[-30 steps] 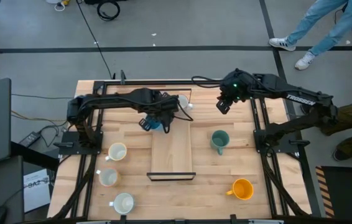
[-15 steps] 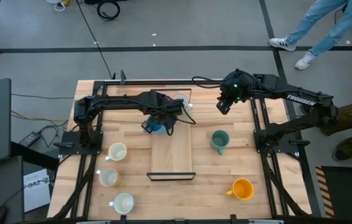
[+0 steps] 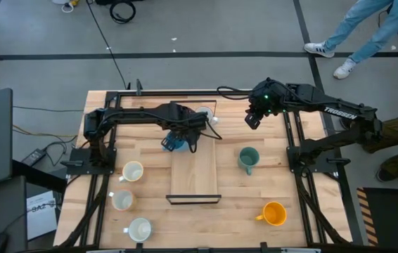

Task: Place coffee mugs
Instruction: Put the blue mug on the shelf

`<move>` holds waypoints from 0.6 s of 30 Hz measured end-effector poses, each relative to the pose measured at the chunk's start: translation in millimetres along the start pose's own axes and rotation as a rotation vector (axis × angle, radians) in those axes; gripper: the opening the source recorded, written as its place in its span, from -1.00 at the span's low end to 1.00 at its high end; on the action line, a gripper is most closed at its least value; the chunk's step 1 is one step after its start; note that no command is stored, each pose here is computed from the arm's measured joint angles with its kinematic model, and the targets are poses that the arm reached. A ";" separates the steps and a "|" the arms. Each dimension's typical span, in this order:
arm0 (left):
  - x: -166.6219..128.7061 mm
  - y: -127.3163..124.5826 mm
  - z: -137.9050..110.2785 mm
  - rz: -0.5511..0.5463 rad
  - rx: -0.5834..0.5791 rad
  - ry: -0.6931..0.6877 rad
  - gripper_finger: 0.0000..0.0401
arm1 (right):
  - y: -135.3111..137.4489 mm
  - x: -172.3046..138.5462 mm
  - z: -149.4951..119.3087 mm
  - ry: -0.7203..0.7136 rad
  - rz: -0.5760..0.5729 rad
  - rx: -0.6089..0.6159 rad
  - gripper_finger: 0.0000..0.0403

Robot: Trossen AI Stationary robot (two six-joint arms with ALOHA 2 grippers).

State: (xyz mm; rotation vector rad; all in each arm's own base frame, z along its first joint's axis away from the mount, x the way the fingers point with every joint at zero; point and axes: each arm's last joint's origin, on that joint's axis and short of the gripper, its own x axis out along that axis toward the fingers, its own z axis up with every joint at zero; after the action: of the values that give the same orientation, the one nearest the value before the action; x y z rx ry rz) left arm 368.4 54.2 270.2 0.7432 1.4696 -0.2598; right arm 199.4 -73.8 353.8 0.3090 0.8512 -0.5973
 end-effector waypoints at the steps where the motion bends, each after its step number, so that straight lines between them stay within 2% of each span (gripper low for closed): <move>1: 0.0 0.0 0.0 0.000 0.000 0.000 -0.77 | 0.0 0.0 0.0 0.000 0.000 0.000 -0.33; 18: 0.1 0.0 0.1 -0.001 0.000 -0.001 -0.76 | 0.0 0.0 0.0 0.000 0.001 -0.008 -0.33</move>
State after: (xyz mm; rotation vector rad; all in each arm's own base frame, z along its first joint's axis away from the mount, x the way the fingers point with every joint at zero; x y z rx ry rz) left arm 368.5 54.2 270.1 0.7425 1.4693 -0.2603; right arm 199.4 -73.8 353.8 0.3029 0.8534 -0.5925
